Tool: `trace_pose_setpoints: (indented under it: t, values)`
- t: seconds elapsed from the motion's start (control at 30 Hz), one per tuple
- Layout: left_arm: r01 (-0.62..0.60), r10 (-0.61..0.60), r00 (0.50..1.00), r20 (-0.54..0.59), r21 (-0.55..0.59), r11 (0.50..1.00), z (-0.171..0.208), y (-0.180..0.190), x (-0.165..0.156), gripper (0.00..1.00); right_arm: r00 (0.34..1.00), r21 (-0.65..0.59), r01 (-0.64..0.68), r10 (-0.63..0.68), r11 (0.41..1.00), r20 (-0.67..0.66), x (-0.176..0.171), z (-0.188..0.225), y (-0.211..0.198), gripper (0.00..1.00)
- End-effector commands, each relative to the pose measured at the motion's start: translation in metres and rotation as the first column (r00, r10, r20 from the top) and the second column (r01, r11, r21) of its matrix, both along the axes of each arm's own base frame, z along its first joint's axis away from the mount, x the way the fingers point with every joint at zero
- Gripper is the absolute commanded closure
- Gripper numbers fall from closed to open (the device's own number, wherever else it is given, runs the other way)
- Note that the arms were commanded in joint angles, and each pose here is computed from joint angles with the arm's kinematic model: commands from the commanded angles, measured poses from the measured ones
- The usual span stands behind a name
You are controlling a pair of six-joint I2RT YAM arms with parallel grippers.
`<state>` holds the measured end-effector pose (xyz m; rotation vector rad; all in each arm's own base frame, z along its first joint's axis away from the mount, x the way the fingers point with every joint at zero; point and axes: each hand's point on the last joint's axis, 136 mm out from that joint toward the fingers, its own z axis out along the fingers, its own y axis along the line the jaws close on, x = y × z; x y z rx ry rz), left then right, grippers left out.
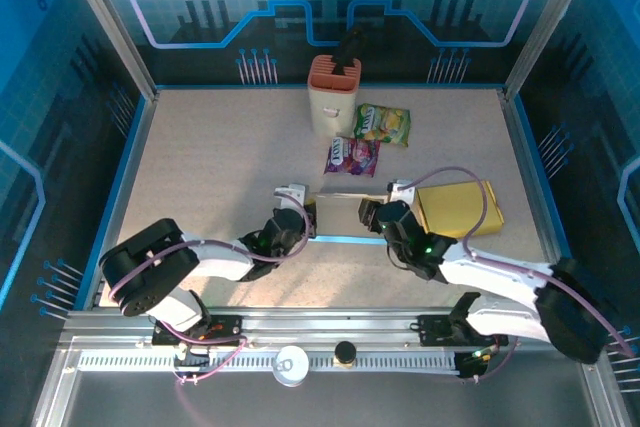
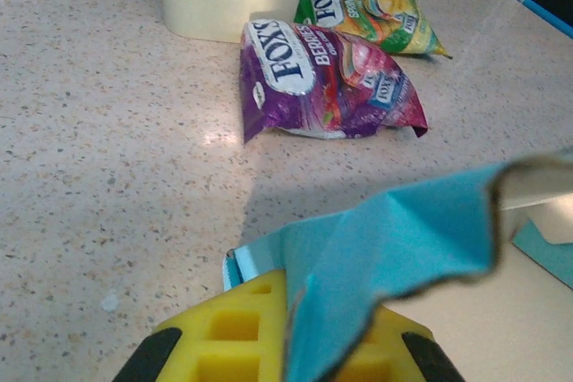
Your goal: Fold the paper box
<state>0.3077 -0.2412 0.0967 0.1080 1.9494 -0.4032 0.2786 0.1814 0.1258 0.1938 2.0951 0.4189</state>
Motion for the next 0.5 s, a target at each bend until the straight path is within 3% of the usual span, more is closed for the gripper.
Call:
trace_pose_setpoints:
  t: [0.0, 0.27, 0.47]
  values:
    - [0.030, -0.030, 1.000, -0.008, 0.053, 0.998, -0.011, -0.007, -0.011, 1.00, 0.977, 0.074, -0.008, 0.024, 0.997, -0.212, -0.039, -0.013, -0.003, 0.34]
    - [-0.026, 0.025, 1.000, 0.010, 0.080, 0.996, -0.018, -0.008, -0.017, 1.00, 0.962, 0.302, 0.076, 0.010, 0.950, -0.273, -0.067, 0.008, -0.013, 0.30]
    - [-0.061, 0.060, 0.998, 0.011, 0.076, 0.995, -0.021, -0.007, -0.018, 1.00, 0.956, 0.385, 0.140, -0.023, 0.912, -0.293, -0.079, 0.030, -0.017, 0.28]
